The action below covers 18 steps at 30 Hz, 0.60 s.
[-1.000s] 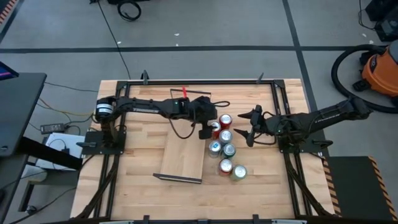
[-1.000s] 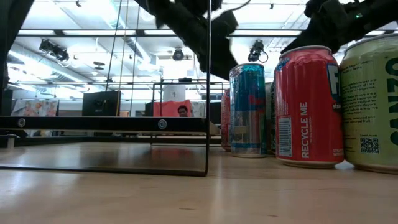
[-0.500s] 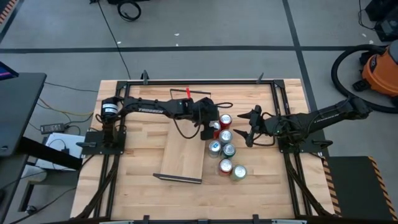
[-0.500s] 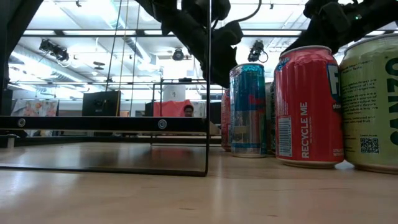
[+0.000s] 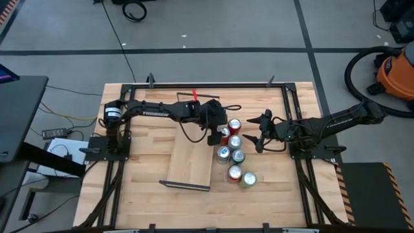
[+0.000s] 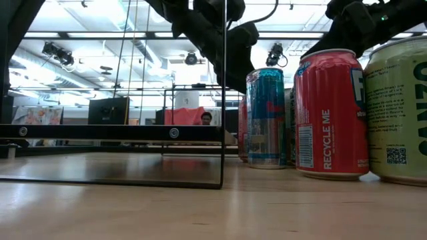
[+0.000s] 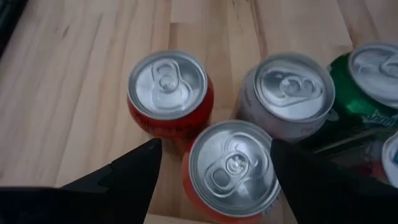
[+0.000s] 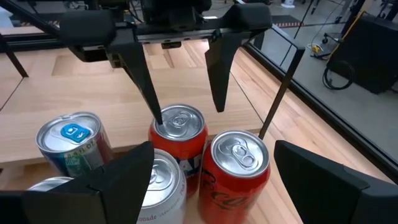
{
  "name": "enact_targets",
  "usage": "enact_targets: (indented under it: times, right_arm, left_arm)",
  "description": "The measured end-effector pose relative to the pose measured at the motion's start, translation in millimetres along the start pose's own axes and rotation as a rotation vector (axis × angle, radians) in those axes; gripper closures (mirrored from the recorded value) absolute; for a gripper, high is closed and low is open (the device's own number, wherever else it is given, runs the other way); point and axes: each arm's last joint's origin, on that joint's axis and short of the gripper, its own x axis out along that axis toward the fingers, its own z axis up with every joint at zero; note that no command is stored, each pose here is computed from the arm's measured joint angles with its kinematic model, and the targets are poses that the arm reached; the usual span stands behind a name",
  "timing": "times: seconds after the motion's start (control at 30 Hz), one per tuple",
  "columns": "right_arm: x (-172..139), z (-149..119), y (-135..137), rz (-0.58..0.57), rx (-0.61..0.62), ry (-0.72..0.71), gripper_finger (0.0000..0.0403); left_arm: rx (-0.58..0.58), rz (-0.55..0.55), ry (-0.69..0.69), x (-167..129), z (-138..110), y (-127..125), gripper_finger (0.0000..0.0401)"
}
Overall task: Place canned beverage on shelf
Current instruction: Put the top orange soda can on the shelf
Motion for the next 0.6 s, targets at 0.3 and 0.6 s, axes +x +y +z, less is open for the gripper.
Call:
enact_targets:
  times: [0.3, 0.6]
  right_arm:
    - [0.0, 0.8, 0.1, 0.001, 0.005, -0.007, 0.0060]
    - [0.9, 1.1, 0.9, 0.009, 0.014, -0.010, 0.0060]
  left_arm:
    - [0.000, -0.082, 0.022, -4.5, -1.4, -3.4, 0.0088]
    - [0.060, -0.036, 0.052, 7.1, -7.1, -5.3, 0.0087]
